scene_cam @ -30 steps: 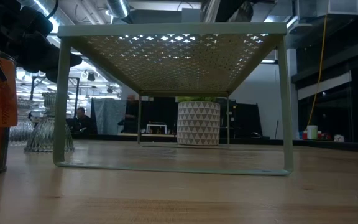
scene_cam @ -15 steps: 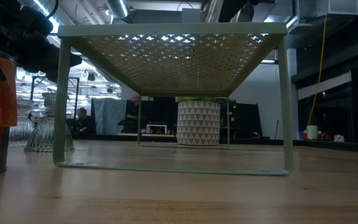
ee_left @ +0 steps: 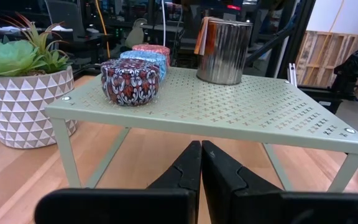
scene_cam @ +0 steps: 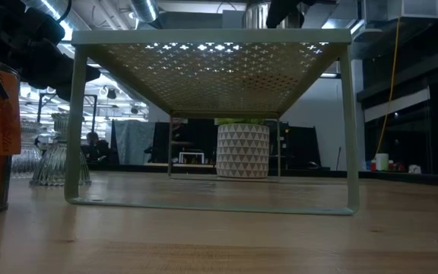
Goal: Pick & Place candle stick holders
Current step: Put the right silver scented candle on the shelf
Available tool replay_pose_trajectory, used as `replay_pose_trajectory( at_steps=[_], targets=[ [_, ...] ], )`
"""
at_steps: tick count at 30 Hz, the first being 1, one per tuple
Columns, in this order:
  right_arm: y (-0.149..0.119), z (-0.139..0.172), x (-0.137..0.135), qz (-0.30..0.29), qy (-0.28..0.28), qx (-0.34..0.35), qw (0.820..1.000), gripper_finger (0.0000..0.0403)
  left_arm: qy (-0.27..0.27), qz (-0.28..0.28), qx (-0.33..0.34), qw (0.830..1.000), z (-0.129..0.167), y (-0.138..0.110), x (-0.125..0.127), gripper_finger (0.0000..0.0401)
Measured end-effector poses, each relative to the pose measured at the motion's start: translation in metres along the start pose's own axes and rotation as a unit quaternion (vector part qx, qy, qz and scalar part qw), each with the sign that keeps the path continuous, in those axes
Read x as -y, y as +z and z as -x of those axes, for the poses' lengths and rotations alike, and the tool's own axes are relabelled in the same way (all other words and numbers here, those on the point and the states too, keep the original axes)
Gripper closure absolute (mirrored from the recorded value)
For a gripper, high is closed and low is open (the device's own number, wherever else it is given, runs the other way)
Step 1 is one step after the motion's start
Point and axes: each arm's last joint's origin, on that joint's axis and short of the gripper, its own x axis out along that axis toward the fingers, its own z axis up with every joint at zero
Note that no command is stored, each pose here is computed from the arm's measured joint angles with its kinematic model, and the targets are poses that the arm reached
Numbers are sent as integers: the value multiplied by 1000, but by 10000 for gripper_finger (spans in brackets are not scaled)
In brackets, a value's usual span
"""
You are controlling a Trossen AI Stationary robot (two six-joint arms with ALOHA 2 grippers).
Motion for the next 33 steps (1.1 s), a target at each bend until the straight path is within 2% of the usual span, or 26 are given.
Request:
replay_pose_trajectory(
  at_steps=[33],
  targets=[
    [-3, 1, -4, 0, -45, 1, 999, 3, 0, 0, 0, 1000, 0, 0, 0, 395]
  ],
)
